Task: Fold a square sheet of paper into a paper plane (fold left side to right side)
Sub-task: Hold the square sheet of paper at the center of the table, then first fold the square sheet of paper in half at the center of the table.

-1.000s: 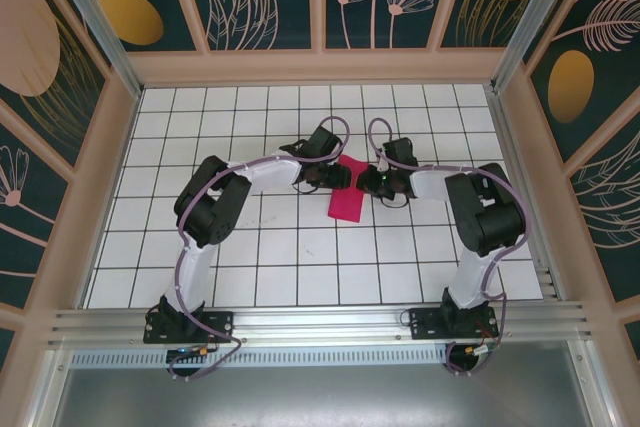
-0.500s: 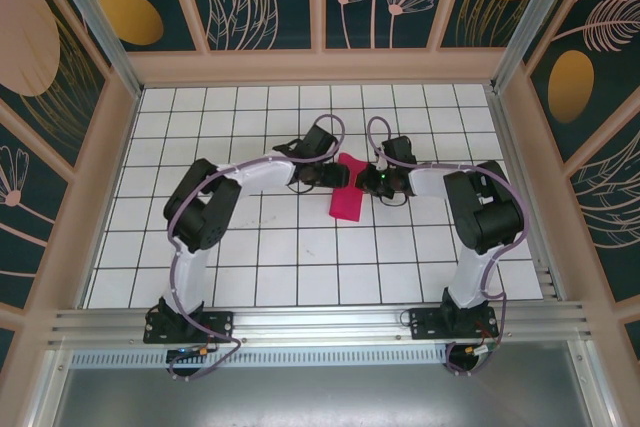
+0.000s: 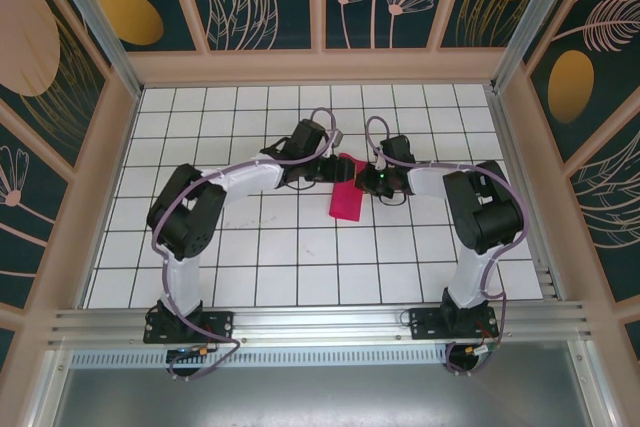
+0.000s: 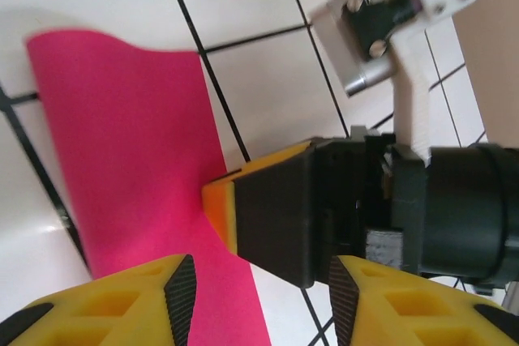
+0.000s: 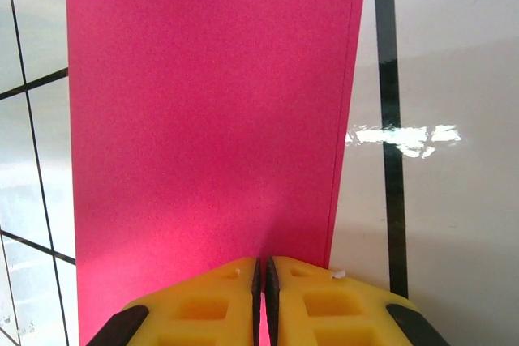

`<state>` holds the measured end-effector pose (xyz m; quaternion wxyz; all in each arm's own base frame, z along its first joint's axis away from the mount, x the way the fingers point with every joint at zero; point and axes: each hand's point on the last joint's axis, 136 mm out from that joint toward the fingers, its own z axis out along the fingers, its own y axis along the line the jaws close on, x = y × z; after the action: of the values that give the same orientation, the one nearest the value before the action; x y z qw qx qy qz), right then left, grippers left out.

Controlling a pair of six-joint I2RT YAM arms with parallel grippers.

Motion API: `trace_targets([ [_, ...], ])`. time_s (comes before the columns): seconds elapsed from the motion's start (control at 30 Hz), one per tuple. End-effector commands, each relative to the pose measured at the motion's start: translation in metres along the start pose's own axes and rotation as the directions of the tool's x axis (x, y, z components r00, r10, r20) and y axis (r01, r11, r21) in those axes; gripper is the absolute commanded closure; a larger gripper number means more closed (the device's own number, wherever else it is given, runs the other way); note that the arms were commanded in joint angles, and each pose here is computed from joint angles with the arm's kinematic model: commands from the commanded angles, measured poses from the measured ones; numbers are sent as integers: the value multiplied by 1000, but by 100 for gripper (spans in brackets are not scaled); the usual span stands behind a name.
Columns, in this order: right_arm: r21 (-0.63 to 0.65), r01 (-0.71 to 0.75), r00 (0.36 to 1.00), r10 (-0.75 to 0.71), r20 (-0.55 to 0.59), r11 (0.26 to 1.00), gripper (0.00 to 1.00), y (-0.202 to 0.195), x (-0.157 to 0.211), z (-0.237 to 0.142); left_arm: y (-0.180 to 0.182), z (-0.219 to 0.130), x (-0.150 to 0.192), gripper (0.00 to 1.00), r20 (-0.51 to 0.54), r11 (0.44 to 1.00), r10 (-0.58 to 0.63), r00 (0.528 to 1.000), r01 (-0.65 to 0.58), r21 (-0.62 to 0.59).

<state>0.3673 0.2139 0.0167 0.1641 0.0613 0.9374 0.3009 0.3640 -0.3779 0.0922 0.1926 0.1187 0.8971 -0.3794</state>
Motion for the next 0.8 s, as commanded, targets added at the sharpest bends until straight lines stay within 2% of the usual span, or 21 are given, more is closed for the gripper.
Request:
trace_targets([
  [0.0, 121, -18, 996, 28, -85, 993, 84, -31, 28, 14, 0, 16, 7, 51, -39, 999, -26, 999, 28, 35],
  [0.4, 138, -4, 995, 18, -100, 990, 84, -32, 30, 15, 57, 29, 27, 54, -63, 980, -64, 996, 51, -190],
  [0.77, 170, 15, 993, 6, -121, 985, 84, -38, 33, 14, 82, 27, 49, 56, -92, 967, -81, 992, 56, -249],
])
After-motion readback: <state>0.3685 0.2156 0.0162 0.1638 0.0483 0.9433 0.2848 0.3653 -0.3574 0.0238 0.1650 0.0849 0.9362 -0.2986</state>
